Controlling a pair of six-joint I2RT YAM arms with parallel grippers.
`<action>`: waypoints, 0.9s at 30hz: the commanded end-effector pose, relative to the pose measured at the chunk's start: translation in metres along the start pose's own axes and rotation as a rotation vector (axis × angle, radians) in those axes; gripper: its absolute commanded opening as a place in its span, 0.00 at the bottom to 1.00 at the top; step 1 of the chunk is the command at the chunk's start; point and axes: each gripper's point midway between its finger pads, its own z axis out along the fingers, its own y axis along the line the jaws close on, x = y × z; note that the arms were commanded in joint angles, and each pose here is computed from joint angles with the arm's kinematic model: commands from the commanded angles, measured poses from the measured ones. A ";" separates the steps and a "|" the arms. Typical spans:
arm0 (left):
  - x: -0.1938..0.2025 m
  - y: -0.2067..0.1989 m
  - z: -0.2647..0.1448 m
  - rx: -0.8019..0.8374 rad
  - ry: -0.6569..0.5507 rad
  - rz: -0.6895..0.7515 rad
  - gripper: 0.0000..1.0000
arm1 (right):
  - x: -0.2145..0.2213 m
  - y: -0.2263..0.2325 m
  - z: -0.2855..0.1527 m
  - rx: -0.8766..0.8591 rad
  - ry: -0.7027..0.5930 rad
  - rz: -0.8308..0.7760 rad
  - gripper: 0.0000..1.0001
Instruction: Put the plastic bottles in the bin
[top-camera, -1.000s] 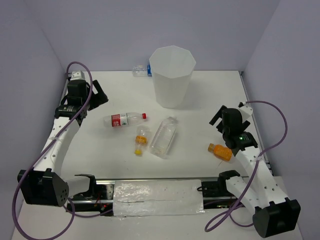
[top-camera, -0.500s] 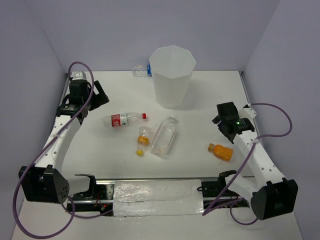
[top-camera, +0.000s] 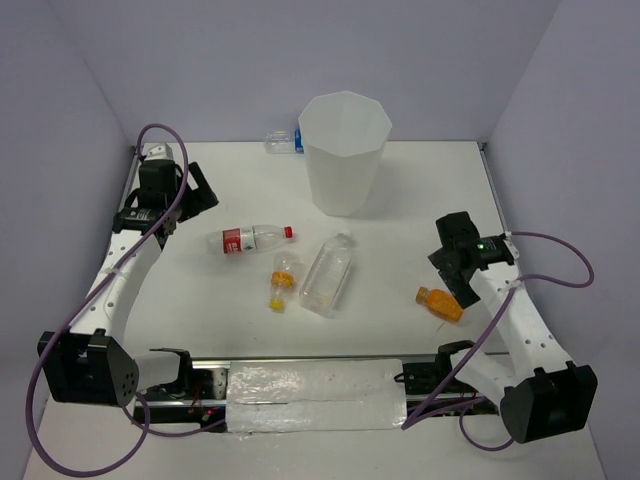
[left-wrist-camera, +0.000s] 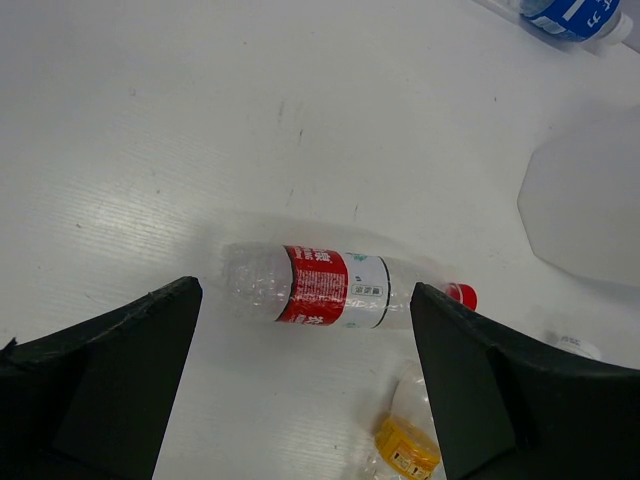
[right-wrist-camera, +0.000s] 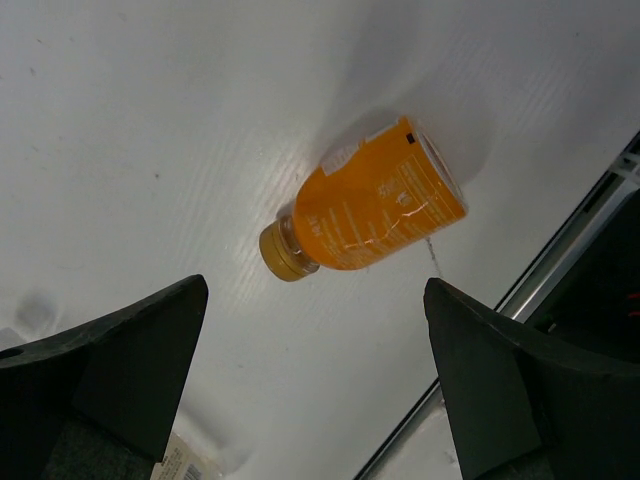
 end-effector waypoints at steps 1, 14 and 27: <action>-0.018 -0.013 -0.013 0.051 -0.059 -0.006 0.99 | 0.011 -0.013 -0.001 0.061 0.050 0.055 0.96; -0.015 -0.010 -0.014 0.036 -0.041 0.004 0.99 | 0.043 -0.015 0.043 0.141 0.164 0.105 0.98; -0.008 -0.010 -0.013 0.044 -0.019 -0.002 1.00 | 0.034 -0.020 0.083 0.198 0.089 0.161 0.98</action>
